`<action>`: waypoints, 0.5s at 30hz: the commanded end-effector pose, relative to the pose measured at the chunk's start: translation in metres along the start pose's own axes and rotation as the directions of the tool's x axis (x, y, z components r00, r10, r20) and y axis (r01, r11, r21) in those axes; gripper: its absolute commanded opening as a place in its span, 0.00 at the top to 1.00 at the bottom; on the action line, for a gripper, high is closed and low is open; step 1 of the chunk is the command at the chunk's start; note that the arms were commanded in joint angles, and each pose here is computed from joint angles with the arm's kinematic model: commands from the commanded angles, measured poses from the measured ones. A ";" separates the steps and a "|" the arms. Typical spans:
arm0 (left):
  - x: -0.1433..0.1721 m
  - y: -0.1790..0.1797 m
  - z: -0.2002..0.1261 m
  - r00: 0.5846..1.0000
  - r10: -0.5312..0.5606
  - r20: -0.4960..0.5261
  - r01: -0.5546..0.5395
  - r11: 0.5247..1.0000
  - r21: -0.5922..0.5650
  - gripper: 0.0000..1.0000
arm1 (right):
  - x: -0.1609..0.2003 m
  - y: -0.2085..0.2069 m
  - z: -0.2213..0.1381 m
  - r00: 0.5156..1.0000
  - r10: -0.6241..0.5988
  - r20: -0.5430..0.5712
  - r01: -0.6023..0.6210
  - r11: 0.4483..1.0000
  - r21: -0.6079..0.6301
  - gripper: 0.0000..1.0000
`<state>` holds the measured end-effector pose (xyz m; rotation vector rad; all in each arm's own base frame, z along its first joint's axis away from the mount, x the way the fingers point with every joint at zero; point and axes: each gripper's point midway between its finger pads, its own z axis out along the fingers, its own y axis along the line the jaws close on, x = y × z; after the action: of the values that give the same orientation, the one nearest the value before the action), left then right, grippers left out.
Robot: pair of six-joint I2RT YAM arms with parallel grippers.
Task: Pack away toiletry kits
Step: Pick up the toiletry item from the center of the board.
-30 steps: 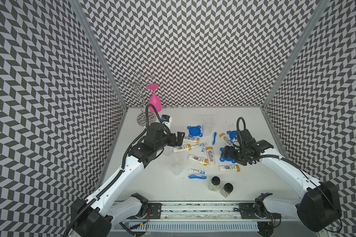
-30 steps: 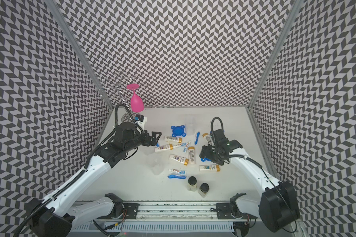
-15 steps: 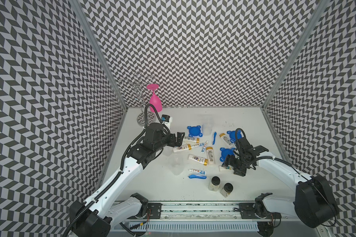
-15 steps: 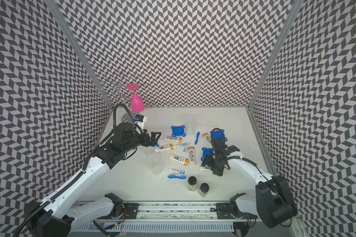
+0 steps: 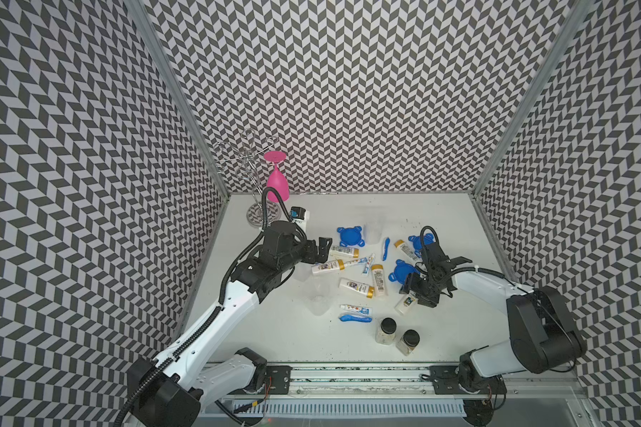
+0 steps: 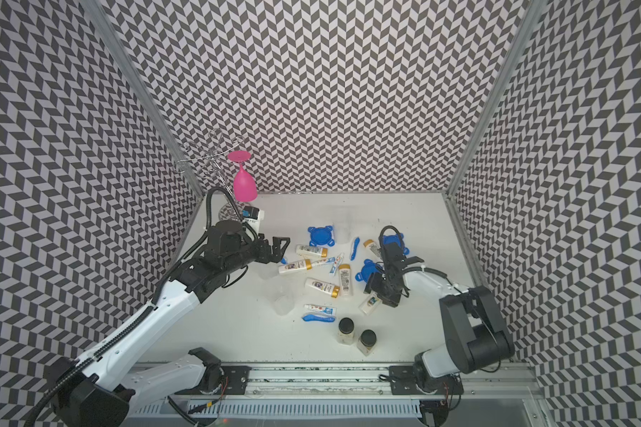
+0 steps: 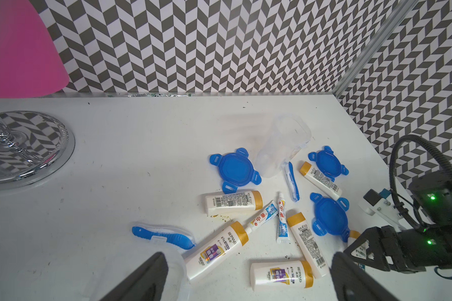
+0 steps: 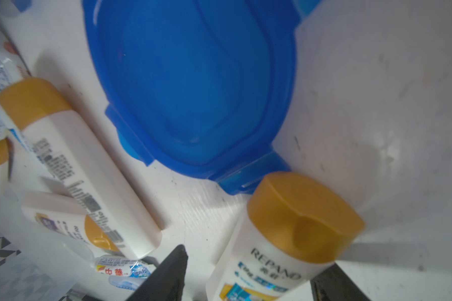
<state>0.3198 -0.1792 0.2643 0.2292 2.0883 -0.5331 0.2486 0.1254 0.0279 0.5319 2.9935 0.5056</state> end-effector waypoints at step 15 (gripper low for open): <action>-0.004 0.033 0.000 0.999 0.054 -0.006 -0.054 0.991 -0.119 0.01 | 0.040 -0.039 0.024 0.977 -0.214 0.014 0.202 0.938 0.282 0.41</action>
<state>0.3330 -0.1585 0.2511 0.2095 2.1217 -0.4362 0.2299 0.1262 0.0173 0.1854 2.9543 0.1584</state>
